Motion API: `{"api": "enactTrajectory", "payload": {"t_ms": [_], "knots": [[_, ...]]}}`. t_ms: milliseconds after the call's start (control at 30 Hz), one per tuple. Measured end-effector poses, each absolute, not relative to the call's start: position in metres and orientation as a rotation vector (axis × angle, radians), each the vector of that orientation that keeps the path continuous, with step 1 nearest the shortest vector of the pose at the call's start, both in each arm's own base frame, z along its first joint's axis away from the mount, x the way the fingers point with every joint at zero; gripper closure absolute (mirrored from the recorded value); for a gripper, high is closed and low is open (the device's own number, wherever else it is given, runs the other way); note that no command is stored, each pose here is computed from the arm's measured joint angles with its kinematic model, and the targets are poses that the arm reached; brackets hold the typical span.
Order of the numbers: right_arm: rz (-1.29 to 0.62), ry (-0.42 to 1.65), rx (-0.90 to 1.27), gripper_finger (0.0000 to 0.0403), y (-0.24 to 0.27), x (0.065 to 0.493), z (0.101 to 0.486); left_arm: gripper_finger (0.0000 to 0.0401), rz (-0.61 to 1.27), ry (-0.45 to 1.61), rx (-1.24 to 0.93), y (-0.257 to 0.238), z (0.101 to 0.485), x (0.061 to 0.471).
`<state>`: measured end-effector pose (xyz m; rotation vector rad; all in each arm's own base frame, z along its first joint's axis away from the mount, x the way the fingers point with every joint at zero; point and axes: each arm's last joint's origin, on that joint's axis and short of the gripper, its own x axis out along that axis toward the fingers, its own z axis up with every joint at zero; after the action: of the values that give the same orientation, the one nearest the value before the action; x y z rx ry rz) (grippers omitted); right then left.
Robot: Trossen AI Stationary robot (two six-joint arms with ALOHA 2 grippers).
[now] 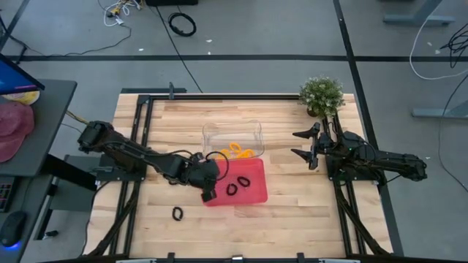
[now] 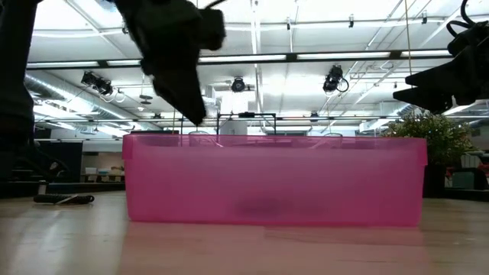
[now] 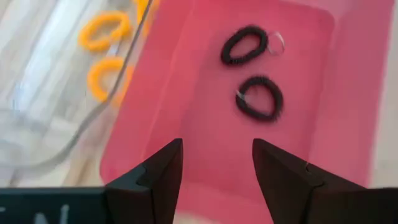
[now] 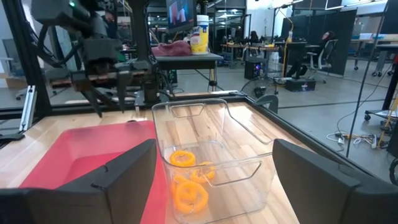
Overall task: Sort spring keychains
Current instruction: Put the black spring keychain into the red bin
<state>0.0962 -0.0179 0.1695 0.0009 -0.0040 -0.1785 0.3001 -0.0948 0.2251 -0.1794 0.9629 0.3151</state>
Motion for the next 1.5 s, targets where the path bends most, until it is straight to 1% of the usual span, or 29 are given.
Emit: {"api": "enactTrajectory", "payload": {"t_ms": [200, 300, 567, 767, 867, 967, 1133, 1233, 1500], "knots": [[-0.179, -0.004, 0.001, 0.0078, -0.018, 0.096, 0.17, 0.0204, 0.34, 1.015, -0.239, -0.112, 0.242, 0.267], [-0.179, -0.004, 0.001, 0.0078, -0.018, 0.096, 0.169, 0.0204, 0.377, 1.061, -0.253, -0.12, 0.244, 0.251], [-0.179, -0.005, 0.001, 0.0078, -0.018, 0.096, 0.17, 0.0204, 0.557, 1.161, -0.203, -0.126, 0.242, 0.22], [-0.179, -0.004, 0.001, 0.0078, -0.018, 0.096, 0.17, 0.0204, 0.736, 1.15, -0.157, -0.118, 0.239, 0.207], [-0.179, -0.004, 0.001, 0.0078, -0.018, 0.096, 0.17, 0.0204, 0.782, 1.181, -0.161, -0.113, 0.23, 0.202], [-0.179, -0.004, 0.001, 0.0078, -0.018, 0.096, 0.17, 0.0204, 0.797, 1.269, -0.196, -0.107, 0.219, 0.199], [-0.179, -0.005, 0.001, 0.0078, -0.018, 0.096, 0.17, 0.0204, 0.825, 1.336, -0.237, -0.095, 0.199, 0.196], [-0.179, -0.005, 0.001, 0.0078, -0.018, 0.096, 0.17, 0.0204, 0.779, 1.39, -0.308, -0.089, 0.185, 0.198], [-0.179, -0.004, 0.001, 0.0078, -0.018, 0.096, 0.17, 0.0204, 0.605, 1.399, -0.451, -0.065, 0.142, 0.205]]}}
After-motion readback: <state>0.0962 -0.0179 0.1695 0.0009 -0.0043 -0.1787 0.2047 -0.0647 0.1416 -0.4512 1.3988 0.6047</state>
